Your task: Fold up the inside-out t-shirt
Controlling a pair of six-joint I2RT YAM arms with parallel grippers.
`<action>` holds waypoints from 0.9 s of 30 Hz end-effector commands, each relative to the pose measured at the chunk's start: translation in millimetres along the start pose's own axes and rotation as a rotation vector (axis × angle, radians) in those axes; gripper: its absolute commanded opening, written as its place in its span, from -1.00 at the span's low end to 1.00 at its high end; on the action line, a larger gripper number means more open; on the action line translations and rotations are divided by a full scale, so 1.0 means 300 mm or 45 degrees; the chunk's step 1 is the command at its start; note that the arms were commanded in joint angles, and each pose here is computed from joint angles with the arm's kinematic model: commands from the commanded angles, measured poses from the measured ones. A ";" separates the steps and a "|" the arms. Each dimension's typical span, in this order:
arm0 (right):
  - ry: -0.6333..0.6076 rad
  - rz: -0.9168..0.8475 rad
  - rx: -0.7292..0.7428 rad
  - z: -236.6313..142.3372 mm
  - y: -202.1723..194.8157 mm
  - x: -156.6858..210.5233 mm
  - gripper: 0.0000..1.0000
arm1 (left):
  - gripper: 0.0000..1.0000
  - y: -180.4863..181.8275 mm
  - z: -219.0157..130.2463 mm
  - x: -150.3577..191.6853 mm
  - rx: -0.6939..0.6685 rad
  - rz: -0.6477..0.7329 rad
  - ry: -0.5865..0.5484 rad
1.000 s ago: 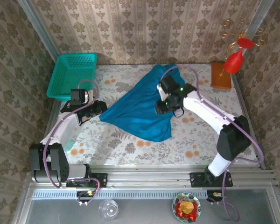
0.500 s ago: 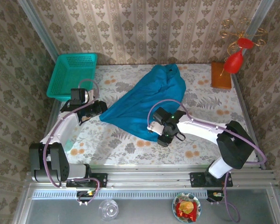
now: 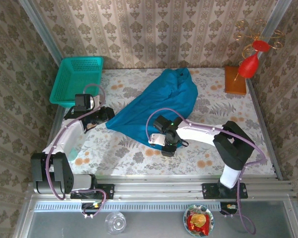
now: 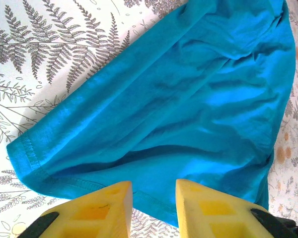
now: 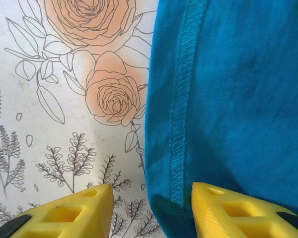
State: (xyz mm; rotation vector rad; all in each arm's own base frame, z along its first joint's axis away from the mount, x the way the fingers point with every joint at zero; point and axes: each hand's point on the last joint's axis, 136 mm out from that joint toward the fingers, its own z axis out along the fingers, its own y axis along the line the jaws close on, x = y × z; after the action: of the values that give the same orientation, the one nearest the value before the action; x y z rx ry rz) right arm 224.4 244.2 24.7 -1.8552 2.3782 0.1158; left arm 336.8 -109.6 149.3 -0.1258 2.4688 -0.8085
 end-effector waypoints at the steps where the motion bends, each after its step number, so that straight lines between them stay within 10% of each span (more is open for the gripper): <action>1: 0.023 -0.047 0.002 0.024 0.006 0.012 -0.15 | -0.39 -0.036 -0.020 -0.005 0.040 0.042 -0.007; 10: -0.098 -0.023 0.153 -0.073 -0.027 0.011 -0.96 | -0.36 -0.115 0.003 -0.023 0.097 0.125 -0.003; 27: -0.784 0.504 0.355 -0.587 -0.236 0.028 -1.00 | -0.03 -0.625 0.101 0.157 0.583 0.880 0.078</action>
State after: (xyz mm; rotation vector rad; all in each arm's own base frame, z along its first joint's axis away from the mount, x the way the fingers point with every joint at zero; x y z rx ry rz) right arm 277.8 193.1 176.7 -1.1392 2.1392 0.2158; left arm 309.7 -261.9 203.3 0.6608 2.2115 -0.9926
